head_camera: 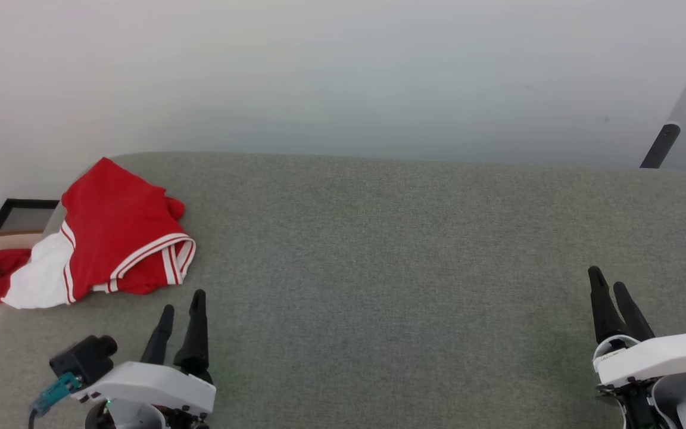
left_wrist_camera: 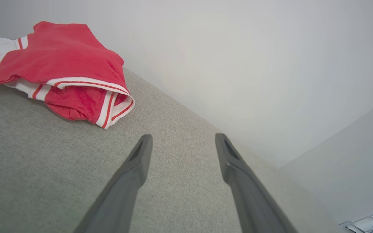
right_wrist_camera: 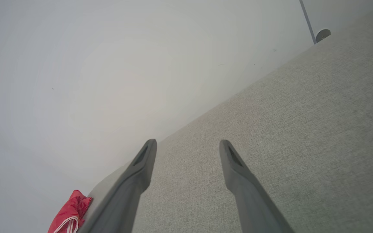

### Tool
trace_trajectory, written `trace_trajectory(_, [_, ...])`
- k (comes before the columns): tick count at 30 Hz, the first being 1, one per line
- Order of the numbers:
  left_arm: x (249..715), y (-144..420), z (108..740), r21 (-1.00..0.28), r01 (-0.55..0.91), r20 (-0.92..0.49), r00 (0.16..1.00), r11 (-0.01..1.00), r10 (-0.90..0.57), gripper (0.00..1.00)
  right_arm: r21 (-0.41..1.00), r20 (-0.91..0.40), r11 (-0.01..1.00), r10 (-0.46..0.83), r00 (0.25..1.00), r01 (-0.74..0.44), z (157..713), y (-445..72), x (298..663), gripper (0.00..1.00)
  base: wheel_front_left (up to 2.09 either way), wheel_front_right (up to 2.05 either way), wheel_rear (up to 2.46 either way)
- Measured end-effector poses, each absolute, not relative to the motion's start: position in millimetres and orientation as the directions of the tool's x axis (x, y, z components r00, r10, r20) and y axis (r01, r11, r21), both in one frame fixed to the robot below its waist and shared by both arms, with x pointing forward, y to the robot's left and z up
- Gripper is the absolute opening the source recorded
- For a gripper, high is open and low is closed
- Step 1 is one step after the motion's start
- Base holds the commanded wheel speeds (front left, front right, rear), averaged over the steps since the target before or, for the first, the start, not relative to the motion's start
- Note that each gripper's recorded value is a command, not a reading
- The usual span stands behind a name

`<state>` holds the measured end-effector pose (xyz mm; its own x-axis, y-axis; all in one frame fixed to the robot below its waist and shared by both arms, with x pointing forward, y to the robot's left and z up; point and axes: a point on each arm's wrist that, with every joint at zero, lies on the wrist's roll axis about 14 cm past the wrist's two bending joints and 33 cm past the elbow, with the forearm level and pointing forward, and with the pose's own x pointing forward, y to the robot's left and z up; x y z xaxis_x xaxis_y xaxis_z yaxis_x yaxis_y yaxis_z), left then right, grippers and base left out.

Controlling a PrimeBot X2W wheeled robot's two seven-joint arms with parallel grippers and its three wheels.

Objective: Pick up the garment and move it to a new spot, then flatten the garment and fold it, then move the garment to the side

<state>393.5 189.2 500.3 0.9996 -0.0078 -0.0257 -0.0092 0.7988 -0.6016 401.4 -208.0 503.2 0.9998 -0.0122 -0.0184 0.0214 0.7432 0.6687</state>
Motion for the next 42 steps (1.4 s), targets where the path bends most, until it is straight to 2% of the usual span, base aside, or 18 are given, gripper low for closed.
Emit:
trace_trajectory(21, [399.5, 181.5, 509.5, -0.374, 0.056, 0.025, 0.998, 0.926, -0.050, 1.00, 0.462, 0.043, 0.887, -0.028, 0.999, 0.005, 518.9, -216.7, 407.2, 1.00, 0.00, 0.00, 0.00])
trace_trajectory(42, [404.2, 173.2, 517.1, -0.216, 0.110, 0.070, 0.993, 0.970, -0.097, 1.00, 0.306, 0.100, 0.952, -0.037, 0.994, 0.005, 532.9, -225.5, 408.9, 1.00, 0.00, 0.00, 0.00])
